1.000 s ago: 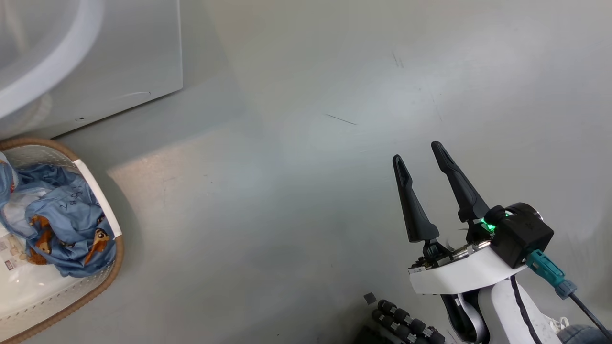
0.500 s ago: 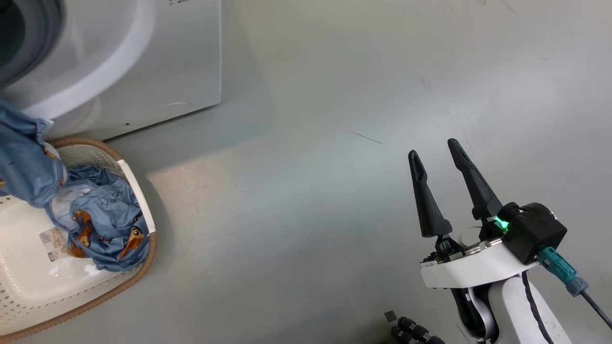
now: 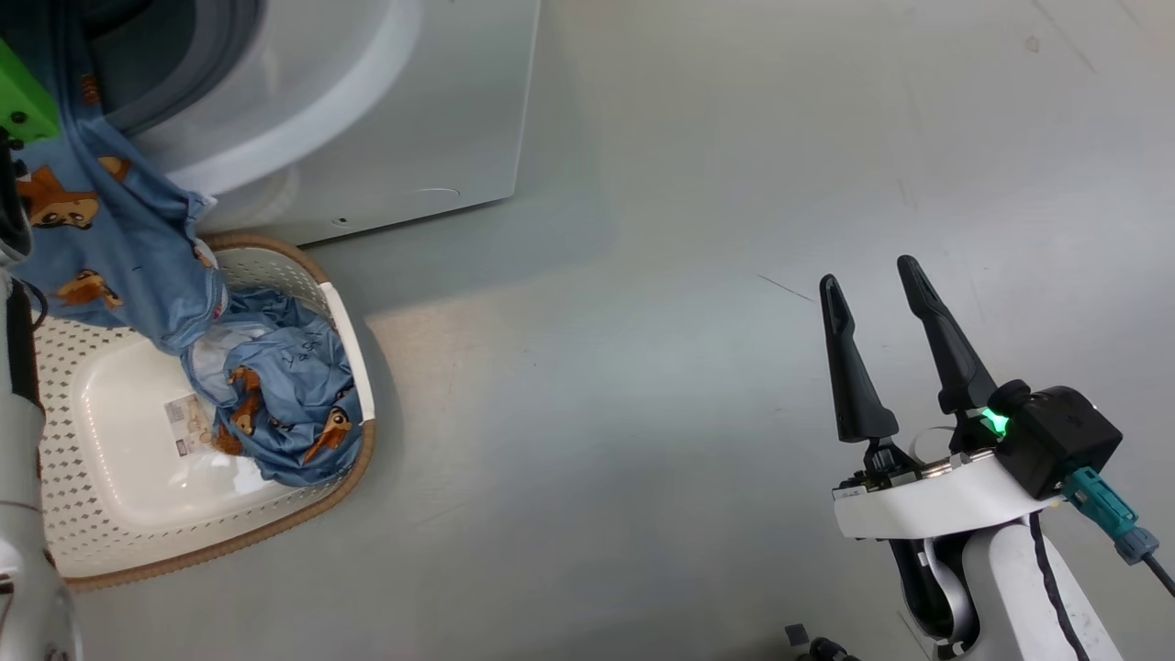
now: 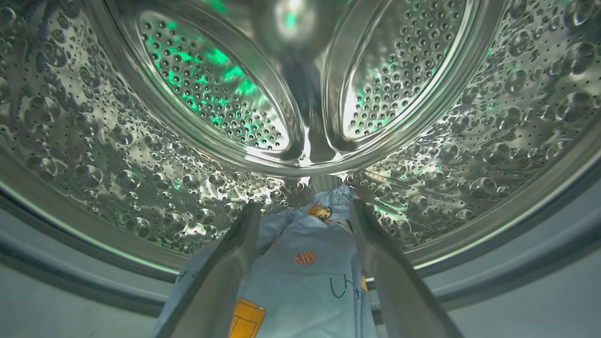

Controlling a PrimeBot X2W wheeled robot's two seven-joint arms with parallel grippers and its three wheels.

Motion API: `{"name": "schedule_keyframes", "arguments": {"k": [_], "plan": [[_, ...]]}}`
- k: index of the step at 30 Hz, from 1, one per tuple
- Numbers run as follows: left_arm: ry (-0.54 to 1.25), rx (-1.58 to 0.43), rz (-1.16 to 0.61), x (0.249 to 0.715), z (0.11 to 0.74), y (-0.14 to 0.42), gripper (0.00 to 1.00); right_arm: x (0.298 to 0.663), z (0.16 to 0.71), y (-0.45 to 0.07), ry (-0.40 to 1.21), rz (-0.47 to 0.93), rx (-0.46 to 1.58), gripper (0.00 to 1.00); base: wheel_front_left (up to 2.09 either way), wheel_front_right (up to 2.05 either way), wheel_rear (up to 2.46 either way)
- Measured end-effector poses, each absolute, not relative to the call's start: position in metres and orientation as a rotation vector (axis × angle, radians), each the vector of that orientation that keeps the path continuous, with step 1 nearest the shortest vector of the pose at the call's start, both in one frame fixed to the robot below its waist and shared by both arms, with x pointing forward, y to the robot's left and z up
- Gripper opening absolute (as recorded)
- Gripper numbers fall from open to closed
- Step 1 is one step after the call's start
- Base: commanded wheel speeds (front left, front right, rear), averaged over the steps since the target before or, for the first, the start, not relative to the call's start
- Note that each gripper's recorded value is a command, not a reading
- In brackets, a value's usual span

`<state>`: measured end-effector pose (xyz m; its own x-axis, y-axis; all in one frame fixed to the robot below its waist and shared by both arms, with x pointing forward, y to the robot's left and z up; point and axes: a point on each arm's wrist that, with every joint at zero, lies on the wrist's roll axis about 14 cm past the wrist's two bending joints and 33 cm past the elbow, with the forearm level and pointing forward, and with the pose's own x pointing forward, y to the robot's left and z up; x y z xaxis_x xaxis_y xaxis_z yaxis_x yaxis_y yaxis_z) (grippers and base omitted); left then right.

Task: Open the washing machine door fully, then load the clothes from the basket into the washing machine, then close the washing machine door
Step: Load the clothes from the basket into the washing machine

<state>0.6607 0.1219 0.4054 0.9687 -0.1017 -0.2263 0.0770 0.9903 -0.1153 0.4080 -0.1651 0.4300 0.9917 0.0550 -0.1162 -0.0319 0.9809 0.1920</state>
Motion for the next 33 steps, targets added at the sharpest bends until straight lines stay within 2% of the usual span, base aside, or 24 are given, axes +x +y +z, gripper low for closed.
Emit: {"name": "schedule_keyframes", "arguments": {"k": [18,33], "plan": [[0.26,-0.204,-0.001,0.557,0.364,0.153,1.0,0.426,0.427,-0.14,0.106,0.137,0.179,1.0,0.0,0.0,0.0],[0.399,-0.26,0.106,0.464,0.322,0.173,1.0,0.431,0.426,-0.134,0.102,0.169,0.154,1.0,0.0,0.0,0.0]]}}
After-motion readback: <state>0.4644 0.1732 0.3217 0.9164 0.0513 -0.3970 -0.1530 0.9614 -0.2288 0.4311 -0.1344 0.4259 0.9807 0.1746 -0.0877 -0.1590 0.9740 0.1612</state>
